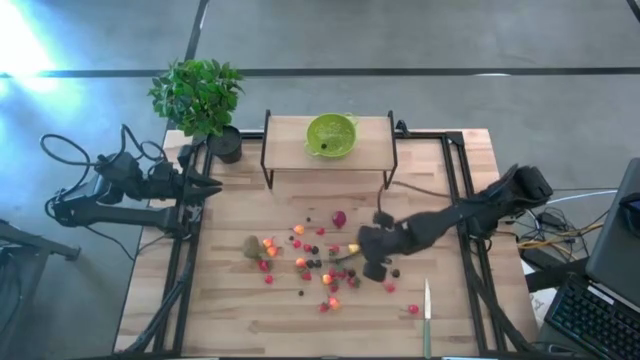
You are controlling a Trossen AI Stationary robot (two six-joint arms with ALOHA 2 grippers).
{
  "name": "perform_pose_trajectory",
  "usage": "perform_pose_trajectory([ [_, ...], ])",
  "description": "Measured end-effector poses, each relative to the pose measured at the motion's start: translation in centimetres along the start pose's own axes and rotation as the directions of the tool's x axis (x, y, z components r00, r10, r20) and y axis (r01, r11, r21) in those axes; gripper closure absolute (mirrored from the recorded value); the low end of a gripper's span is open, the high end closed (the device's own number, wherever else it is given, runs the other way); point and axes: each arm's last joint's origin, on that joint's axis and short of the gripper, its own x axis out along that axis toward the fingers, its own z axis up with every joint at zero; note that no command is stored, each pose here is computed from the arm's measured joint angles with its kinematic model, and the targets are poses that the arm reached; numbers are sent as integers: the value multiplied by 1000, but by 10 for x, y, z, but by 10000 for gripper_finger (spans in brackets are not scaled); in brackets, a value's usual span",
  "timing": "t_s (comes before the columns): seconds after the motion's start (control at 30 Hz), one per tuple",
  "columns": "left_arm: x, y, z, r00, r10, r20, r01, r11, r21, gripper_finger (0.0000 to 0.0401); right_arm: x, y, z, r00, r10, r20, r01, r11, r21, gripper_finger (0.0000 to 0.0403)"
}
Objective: Pick & Place Fruit
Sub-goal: Put the black cherry into the green strainer bowl on the shelf
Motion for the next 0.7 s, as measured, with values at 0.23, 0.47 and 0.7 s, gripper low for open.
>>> perform_pose_trajectory([
  [0.23, 0, 0, 0, 1000, 0, 0, 0, 1000, 0, 339, -32, -31, 73, 984, -26, 176, 38, 997, -66, 286],
  [0.47, 0, 0, 0, 1000, 0, 0, 0, 1000, 0, 339, -74, -70, 128, 938, -86, 336, 103, 994, -33, 296],
  [0.7, 0, 0, 0, 1000, 0, 0, 0, 1000, 0, 339, -103, -110, 157, 884, -171, 435, 158, 985, 67, 279],
])
